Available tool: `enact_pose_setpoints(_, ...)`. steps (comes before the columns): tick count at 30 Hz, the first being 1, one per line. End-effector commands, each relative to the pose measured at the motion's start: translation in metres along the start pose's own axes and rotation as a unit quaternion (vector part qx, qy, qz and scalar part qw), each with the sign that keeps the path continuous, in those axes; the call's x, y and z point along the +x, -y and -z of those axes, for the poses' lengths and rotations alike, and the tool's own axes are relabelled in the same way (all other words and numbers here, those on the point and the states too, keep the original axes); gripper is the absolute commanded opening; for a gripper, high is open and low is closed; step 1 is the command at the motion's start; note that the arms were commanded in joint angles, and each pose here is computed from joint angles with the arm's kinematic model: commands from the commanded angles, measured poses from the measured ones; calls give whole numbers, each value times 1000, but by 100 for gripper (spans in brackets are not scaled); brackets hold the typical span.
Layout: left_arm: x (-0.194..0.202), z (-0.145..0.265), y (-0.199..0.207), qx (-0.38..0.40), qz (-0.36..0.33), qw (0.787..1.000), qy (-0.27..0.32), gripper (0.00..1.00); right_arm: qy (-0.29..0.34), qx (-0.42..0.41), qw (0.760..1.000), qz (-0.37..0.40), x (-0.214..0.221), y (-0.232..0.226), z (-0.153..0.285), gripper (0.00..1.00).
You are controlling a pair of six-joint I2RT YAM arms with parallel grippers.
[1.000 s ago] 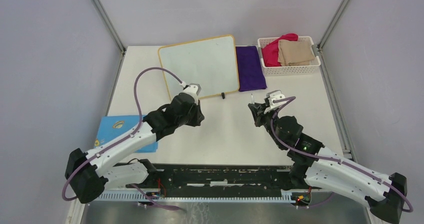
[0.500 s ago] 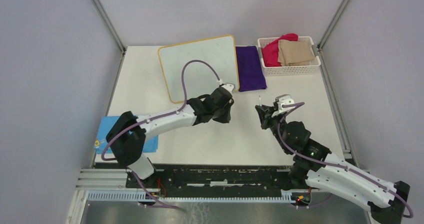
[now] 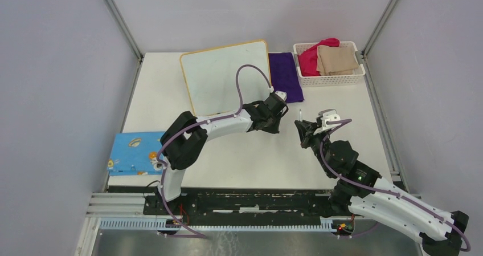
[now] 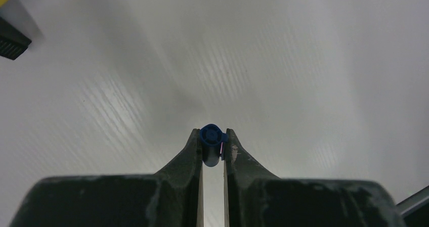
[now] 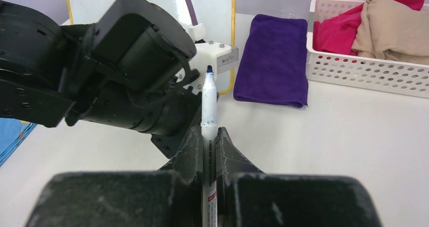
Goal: Write a sentence on the whiteboard
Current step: Place the pen cap at the center of the board.
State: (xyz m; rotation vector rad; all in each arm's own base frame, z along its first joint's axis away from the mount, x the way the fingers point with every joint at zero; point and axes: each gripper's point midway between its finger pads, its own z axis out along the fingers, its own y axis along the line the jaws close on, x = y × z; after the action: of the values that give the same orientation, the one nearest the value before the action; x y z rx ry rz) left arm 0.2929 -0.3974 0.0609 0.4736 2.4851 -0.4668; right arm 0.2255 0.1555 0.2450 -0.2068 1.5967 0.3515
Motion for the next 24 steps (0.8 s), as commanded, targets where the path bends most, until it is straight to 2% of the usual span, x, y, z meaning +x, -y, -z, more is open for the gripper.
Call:
enact_pose_setpoints(1, -16, -6, 22, 18, -4, 1000, 13, 2, 17, 21, 1000, -2, -14, 9, 2, 0)
enact_pose_setpoints(15, 12, -33, 24, 4, -30, 999, -24, 8, 27, 30, 999, 3, -27, 12, 2, 0)
enact_pose_setpoints(24, 18, -36, 16, -17, -31, 999, -33, 21, 27, 35, 999, 8, -28, 14, 2, 0)
